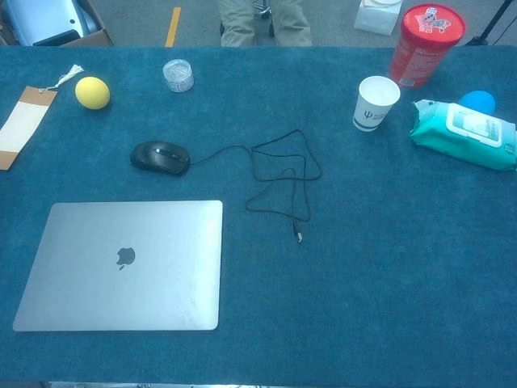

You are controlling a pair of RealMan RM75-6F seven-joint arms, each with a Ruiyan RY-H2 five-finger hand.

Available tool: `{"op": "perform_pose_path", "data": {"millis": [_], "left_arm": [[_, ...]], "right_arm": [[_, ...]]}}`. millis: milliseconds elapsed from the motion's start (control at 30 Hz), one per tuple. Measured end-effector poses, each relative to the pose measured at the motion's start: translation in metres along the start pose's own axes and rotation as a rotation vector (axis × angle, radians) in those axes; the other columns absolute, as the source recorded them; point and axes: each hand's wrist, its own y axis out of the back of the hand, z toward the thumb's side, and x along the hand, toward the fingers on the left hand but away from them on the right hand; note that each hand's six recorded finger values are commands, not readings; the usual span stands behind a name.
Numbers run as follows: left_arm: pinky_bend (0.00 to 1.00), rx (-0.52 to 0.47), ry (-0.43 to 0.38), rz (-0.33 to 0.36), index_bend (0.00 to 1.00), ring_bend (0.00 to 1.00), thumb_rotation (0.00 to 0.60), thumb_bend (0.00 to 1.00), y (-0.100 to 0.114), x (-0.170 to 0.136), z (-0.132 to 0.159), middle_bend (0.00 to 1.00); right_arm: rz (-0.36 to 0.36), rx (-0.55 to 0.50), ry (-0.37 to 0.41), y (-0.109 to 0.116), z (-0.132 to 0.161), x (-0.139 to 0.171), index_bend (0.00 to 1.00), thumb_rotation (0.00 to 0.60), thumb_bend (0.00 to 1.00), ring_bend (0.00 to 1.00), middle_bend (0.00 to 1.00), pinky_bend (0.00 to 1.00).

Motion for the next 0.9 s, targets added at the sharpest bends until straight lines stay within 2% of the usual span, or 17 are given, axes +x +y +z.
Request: {"op": "perform_pose_path", "data": {"millis": [200,500,633,767,900], "left_arm": [[0.04,0.002,0.001,0.001,0.21,0.1,0.6,0.39,0.0,-0.001,0.0,0.19],[0.04,0.006,0.002,0.009,0.21,0.1,0.6,0.39,0.003,-0.002,0.0,0.19],[0.04,0.003,-0.006,0.012,0.21,0.1,0.6,0.39,0.004,-0.001,0.002,0.19],[0.04,-0.001,-0.009,0.012,0.21,0.1,0.6,0.39,0.003,-0.001,0.003,0.19],[0.04,-0.003,-0.005,0.013,0.21,0.1,0.6,0.39,0.003,-0.003,0.001,0.19]], "right_arm": [[0.003,0.001,0.007,0.0,0.001,-0.002,0.26,0.6,0.29,0.0,0.11,0.0],[0.013,-0.028,0.059,0.001,0.014,-0.007,0.26,0.6,0.29,0.0,0.11,0.0],[0.037,-0.081,0.146,0.006,0.036,-0.013,0.28,0.6,0.29,0.0,0.12,0.0],[0.051,-0.098,0.25,0.012,0.066,-0.024,0.44,0.6,0.29,0.0,0.17,0.0],[0.074,-0.1,0.36,0.015,0.1,-0.034,0.53,0.6,0.25,0.0,0.23,0.0]]}}
